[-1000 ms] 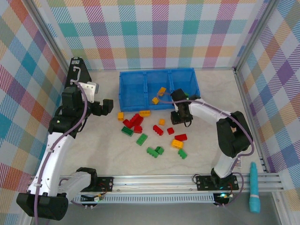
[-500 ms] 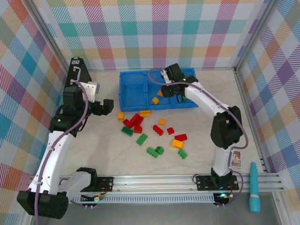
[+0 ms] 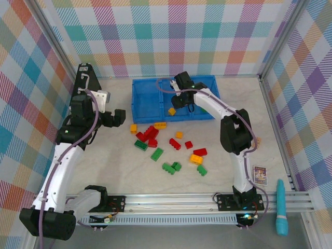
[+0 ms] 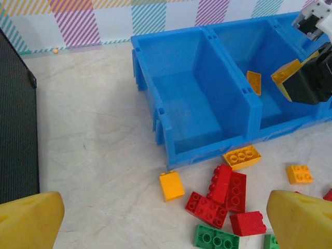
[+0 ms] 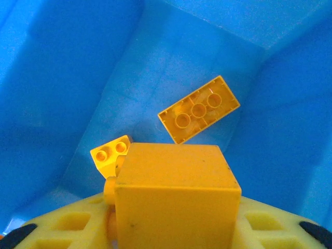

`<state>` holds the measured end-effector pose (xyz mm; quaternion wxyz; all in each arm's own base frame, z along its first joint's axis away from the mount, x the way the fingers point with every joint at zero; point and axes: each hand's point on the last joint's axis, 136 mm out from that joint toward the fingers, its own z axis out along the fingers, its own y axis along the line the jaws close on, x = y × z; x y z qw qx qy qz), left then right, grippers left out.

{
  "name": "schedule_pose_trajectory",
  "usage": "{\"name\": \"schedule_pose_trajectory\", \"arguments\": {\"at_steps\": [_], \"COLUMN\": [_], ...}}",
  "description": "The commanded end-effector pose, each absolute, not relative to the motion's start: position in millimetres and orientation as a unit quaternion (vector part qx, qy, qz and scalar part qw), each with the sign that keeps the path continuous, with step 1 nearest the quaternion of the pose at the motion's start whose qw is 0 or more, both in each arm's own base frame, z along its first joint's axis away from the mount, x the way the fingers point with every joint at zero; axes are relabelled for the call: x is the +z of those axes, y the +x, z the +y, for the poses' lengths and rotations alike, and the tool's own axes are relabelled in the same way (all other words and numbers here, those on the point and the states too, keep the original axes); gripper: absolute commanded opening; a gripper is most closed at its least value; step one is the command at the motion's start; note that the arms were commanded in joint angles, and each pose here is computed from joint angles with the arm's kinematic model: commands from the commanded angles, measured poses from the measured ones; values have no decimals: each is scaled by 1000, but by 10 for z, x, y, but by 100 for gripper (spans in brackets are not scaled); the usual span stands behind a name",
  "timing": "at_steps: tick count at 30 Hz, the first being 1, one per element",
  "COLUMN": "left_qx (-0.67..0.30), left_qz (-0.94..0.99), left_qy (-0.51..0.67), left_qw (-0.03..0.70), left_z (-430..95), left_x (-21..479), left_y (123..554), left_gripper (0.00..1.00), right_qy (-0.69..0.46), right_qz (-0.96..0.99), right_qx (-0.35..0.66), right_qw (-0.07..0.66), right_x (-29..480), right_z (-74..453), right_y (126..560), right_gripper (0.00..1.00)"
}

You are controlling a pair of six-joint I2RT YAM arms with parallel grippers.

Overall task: Sort the legos into containers by color
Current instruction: Place the lego in the container, then pick up the lego from the bottom-center of the table.

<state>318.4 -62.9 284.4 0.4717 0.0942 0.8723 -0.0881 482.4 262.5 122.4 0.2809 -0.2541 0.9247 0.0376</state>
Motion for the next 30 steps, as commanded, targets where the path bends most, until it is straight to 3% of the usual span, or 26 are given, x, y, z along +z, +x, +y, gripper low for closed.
{"name": "schedule_pose_trajectory", "arguments": {"at_steps": [1,8,15,21,30], "left_qx": [-96,-118,-161,-165,-178], "left_qz": [877,874,878,886,891], "left_qy": [83,89,63,39,40], "left_qw": [464,463,446,432,416], "left_z": [-626,-696,-797,-792,-834], "left_x": [2815,2868,2913,2792,2658], "left_y": [3236,3205,3176,3071,2991], "left_gripper": [100,100,100,100,100], "right_qy": [-268,-277,-274,-256,-213], "right_qz": [920,908,910,920,949], "right_qx": [51,80,96,128,133], "right_qw": [282,304,297,269,190], "right_x": [1253,1557,1780,1762,1162], "right_z": [2735,2798,2668,2437,2169], "right_y": [4818,4692,4337,3727,2656], "right_gripper": [50,64,68,68,68]}}
